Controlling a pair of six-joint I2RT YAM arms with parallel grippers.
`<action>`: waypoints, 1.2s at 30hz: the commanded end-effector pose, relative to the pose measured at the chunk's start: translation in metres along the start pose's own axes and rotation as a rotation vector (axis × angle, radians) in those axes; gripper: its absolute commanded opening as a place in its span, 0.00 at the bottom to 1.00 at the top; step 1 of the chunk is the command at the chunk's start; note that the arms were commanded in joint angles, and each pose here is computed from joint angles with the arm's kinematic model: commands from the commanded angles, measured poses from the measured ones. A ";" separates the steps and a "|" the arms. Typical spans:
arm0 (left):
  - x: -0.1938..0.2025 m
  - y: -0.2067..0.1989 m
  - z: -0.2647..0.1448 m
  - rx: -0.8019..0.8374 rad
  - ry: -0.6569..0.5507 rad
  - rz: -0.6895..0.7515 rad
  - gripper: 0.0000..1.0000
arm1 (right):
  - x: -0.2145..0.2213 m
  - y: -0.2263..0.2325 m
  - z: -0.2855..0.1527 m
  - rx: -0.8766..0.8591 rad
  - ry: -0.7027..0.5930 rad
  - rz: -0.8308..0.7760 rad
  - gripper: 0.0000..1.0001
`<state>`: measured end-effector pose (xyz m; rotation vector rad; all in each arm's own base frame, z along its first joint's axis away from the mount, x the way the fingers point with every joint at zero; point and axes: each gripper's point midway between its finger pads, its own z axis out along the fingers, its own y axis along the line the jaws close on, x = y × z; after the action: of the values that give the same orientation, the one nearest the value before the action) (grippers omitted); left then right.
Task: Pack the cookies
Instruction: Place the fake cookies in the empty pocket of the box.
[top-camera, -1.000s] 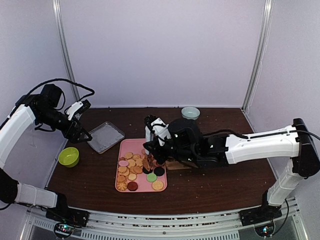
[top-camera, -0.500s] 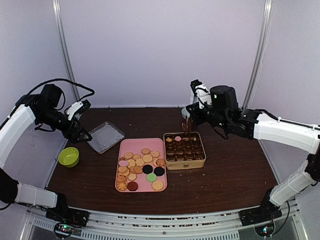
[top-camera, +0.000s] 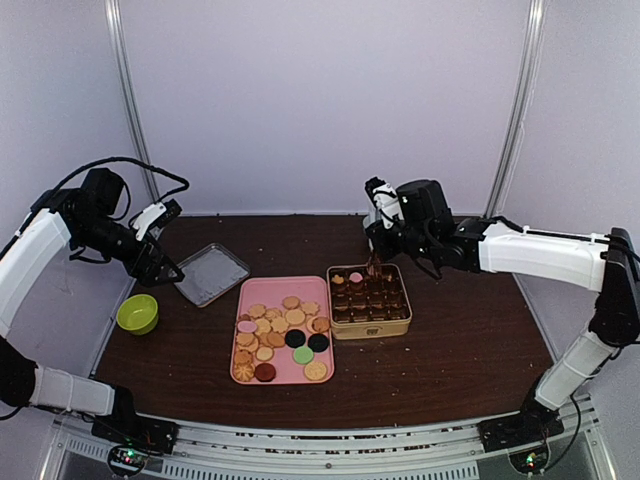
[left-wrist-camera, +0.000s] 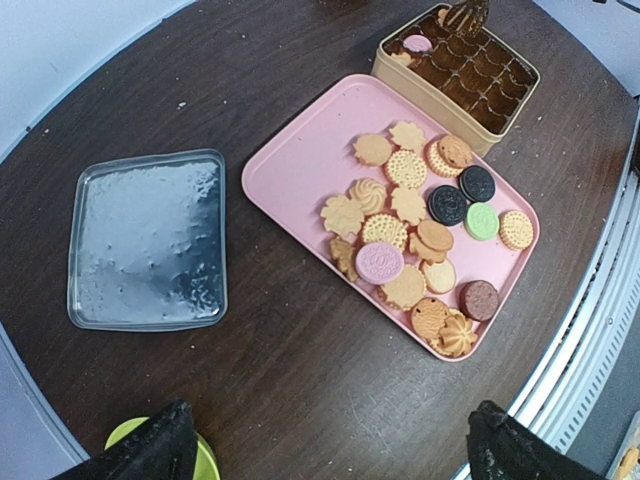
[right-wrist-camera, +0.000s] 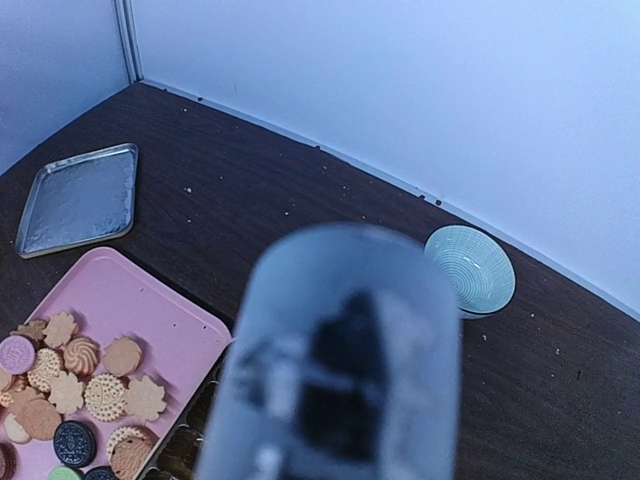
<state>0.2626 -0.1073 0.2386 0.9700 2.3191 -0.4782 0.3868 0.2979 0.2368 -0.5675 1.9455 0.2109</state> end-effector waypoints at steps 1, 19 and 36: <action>-0.005 0.002 -0.005 -0.015 -0.020 0.020 0.97 | -0.018 -0.007 0.002 0.009 -0.037 0.001 0.19; -0.005 0.001 -0.006 -0.013 -0.025 0.021 0.97 | -0.033 -0.006 -0.005 -0.021 -0.058 -0.005 0.31; -0.003 0.001 -0.006 -0.021 -0.020 0.022 0.97 | -0.028 -0.006 0.010 0.005 0.004 -0.135 0.23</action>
<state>0.2626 -0.1072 0.2387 0.9698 2.3188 -0.4769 0.3971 0.3040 0.2497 -0.6583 1.9256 0.1783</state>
